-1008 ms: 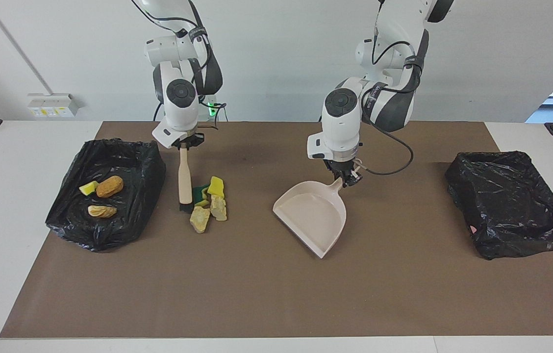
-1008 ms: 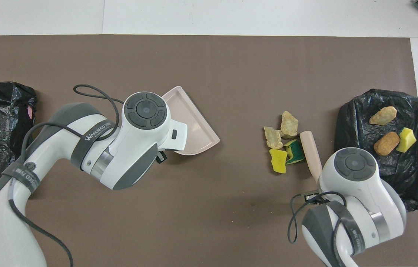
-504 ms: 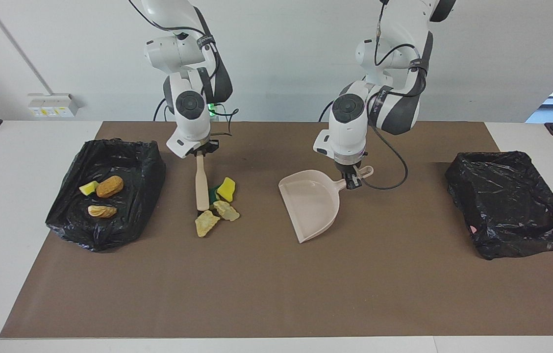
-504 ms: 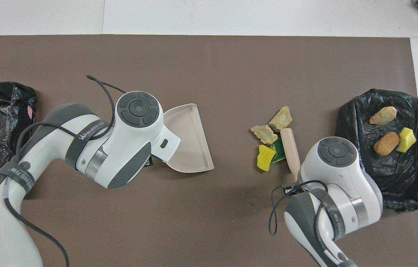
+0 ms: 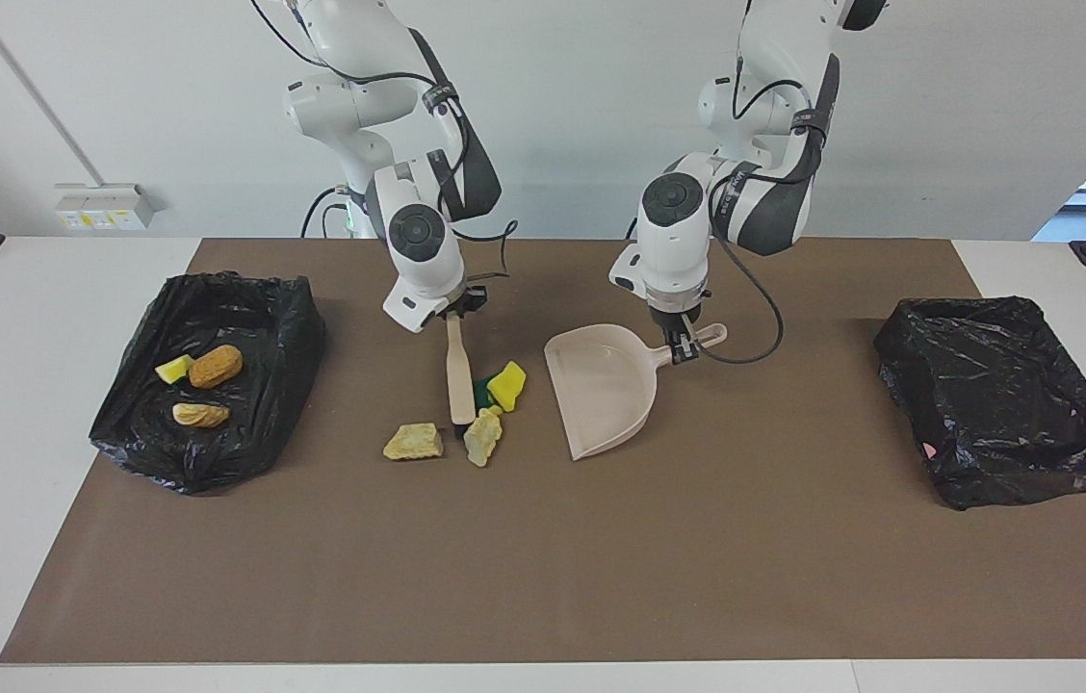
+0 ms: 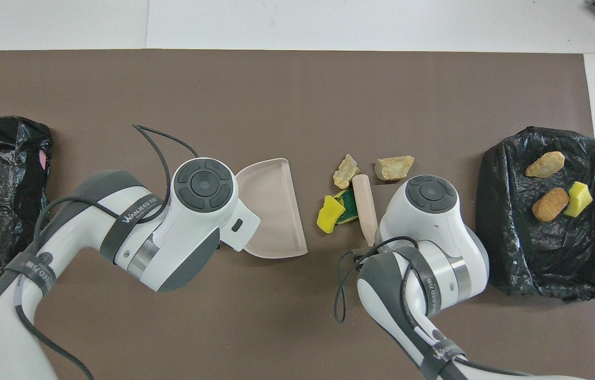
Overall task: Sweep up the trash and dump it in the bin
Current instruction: 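Sweep the sponges into the dustpan with the brush in the right gripper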
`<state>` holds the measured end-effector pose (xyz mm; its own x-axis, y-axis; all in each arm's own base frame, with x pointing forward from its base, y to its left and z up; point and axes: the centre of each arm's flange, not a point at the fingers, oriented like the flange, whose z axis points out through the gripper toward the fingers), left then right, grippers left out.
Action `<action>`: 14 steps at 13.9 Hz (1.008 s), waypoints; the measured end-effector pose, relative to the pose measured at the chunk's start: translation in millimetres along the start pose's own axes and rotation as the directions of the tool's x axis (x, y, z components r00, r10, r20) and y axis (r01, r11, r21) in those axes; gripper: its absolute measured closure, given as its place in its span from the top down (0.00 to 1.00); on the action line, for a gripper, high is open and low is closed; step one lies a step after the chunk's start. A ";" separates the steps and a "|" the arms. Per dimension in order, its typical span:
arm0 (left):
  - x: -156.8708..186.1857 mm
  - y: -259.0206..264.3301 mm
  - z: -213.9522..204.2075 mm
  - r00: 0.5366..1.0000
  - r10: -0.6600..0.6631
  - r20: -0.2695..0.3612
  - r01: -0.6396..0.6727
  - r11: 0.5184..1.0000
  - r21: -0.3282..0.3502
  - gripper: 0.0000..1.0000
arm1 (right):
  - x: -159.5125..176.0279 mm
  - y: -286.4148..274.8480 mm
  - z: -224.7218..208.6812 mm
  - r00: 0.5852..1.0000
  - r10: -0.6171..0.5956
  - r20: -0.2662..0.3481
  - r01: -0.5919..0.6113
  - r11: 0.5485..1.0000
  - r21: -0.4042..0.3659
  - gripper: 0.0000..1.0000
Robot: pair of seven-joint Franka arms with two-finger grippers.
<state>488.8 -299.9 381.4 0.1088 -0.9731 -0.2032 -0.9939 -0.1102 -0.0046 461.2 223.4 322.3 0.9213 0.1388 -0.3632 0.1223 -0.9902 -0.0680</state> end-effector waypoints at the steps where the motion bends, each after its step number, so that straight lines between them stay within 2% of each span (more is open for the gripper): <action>1: 3.0 7.6 0.7 1.000 0.012 0.001 -0.012 1.000 0.007 0.31 | -2.0 -14.6 0.1 1.000 -0.015 0.001 0.015 1.000 0.015 0.27; 5: 4.4 19.3 7.9 1.000 0.012 -0.003 -0.012 1.000 0.022 0.31 | -13.9 -58.7 4.3 0.999 -0.041 0.010 0.039 0.994 0.104 0.27; 8: 3.4 21.3 13.1 1.000 -0.003 -0.002 0.003 1.000 0.019 0.31 | -18.0 -73.2 4.5 0.999 -0.021 0.035 0.013 0.979 0.204 0.27; 12: 2.3 22.2 17.3 1.000 -0.010 -0.004 0.010 1.000 0.020 0.31 | -19.6 -84.7 -0.1 0.997 -0.055 0.049 0.033 0.927 0.372 0.27; 14: 1.6 22.8 19.4 1.000 -0.012 -0.005 0.012 1.000 0.018 0.31 | -17.3 -86.8 -8.0 0.998 -0.057 0.038 0.036 0.909 0.416 0.27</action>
<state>466.0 -300.1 362.0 0.1207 -0.9727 -0.1981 -0.9927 -0.1181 -0.0250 437.6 306.8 342.0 0.8983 0.1951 -0.3937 -0.0093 -0.8873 -0.4610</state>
